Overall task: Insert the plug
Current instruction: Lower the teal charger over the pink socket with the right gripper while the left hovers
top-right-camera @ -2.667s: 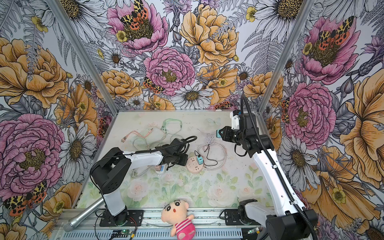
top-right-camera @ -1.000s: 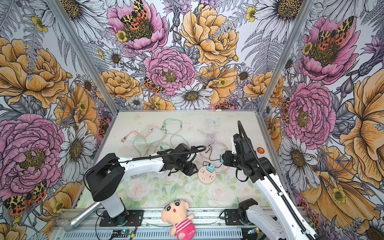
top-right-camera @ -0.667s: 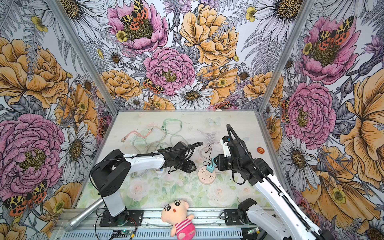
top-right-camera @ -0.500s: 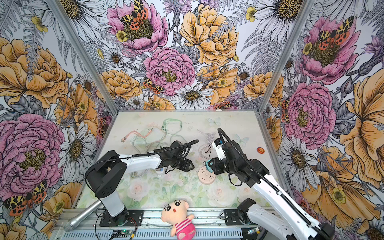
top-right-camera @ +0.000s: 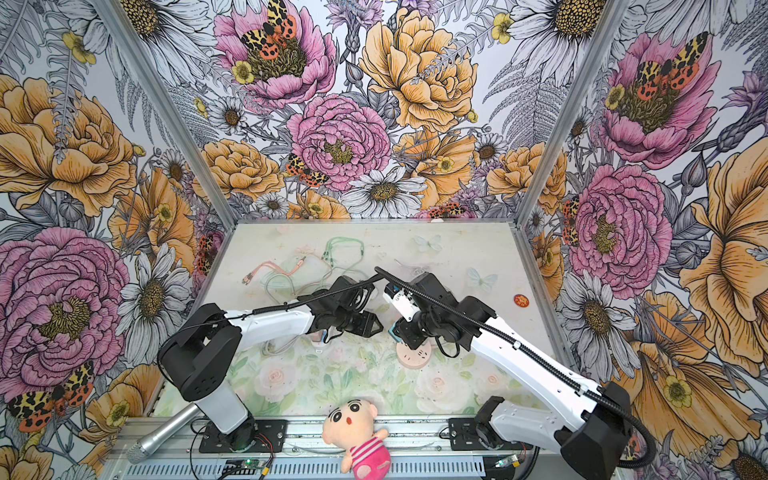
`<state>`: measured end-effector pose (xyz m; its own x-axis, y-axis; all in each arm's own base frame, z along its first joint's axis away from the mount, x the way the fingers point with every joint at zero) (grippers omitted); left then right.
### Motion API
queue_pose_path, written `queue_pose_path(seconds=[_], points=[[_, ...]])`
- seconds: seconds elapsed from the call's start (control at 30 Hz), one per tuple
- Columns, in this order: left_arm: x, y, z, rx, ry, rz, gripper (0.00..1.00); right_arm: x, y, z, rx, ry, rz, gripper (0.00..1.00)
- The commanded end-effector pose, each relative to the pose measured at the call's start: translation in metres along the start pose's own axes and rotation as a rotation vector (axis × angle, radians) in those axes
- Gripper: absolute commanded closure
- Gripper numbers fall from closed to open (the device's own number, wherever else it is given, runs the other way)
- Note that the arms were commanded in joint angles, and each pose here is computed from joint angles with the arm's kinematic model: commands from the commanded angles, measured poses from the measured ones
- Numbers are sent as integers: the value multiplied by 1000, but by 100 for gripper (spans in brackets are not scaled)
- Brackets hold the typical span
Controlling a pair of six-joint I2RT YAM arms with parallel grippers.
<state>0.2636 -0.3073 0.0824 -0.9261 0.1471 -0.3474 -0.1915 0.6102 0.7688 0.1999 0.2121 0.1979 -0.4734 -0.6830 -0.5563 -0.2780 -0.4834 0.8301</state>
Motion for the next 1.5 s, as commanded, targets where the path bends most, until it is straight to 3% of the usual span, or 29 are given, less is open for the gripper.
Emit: queue_pose_path(seconds=[0.0,0.6,1.23,1.47], points=[[-1,11,6,-11,-11,-20,51,-1,0,-3,19,136,47,100],[-4,-6,13,-3,10,5,52,57,-54,0,26,334,343,100],[0,-16,17,-9,22,23,52,58,-66,7,4,319,216,100],[2,-17,19,-11,32,25,52,71,-69,7,5,300,241,100]])
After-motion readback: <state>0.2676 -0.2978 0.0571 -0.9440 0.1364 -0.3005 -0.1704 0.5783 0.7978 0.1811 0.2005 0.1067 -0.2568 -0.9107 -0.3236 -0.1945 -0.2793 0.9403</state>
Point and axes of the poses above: each gripper's point midway between its finger pads, its own y axis back along the fingers, its own z axis along the line the jaws close on, x = y × z, the point moved 2 cm from there along y, back along the fingers, and after that the axes turned 9 degrees about y, right-handed, at the moved point
